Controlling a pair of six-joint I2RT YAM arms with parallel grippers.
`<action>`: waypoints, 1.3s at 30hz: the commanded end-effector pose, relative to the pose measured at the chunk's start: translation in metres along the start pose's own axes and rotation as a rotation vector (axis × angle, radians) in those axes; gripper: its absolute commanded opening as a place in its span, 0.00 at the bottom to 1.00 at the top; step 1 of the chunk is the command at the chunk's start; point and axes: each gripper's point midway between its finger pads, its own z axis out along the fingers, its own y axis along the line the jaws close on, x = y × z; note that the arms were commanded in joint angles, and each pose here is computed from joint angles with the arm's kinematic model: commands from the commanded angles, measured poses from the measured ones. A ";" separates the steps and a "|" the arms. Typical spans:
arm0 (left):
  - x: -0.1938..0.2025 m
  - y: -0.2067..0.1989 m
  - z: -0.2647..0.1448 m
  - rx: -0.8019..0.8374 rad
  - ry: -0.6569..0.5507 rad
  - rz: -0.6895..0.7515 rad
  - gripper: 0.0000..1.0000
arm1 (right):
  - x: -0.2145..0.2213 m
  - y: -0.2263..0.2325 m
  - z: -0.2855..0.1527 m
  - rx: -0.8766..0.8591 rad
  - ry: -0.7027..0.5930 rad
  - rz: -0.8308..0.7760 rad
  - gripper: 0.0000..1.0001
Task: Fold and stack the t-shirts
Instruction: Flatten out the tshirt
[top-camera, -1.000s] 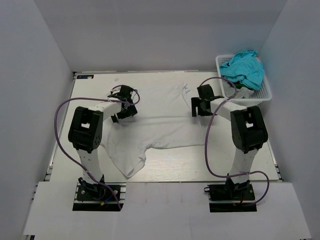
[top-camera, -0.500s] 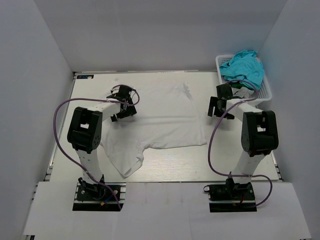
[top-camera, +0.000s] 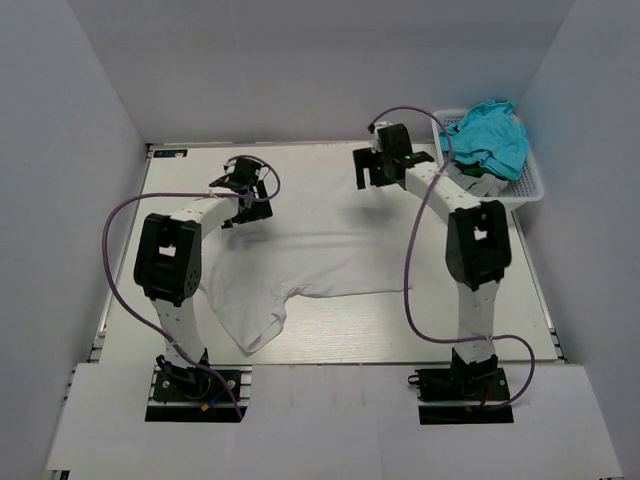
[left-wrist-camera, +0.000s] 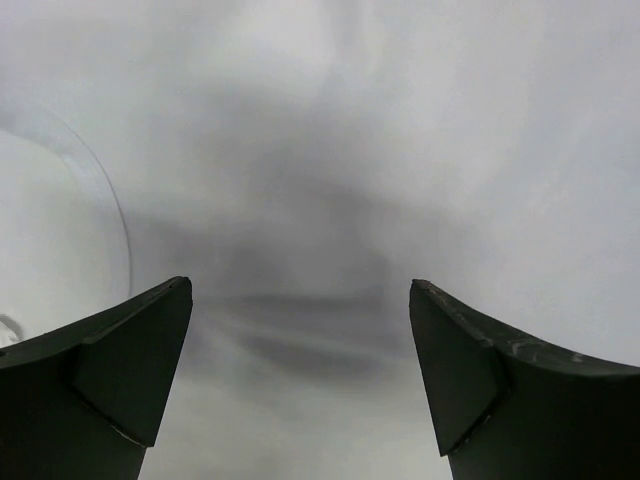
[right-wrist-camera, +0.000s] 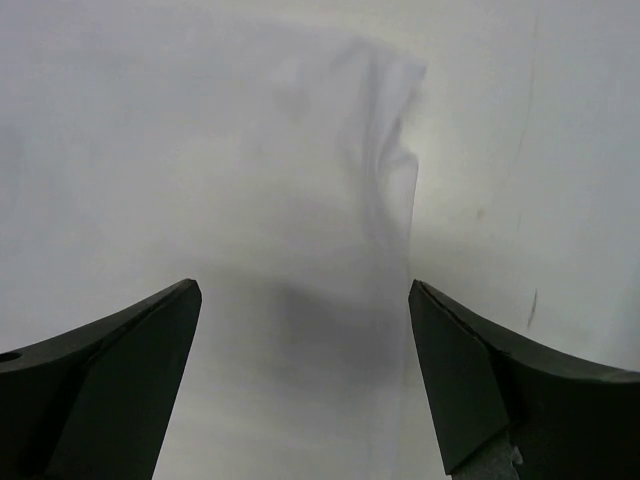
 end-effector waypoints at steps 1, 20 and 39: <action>-0.078 0.004 -0.033 -0.001 -0.193 -0.077 1.00 | -0.033 -0.011 0.034 0.088 -0.023 -0.070 0.90; -0.088 0.037 0.083 -0.097 -0.041 -0.163 1.00 | -0.053 -0.059 0.144 0.269 -0.150 -0.052 0.90; -0.069 0.044 0.115 -0.049 -0.011 -0.059 1.00 | -0.088 -0.155 0.123 0.176 -0.281 0.430 0.90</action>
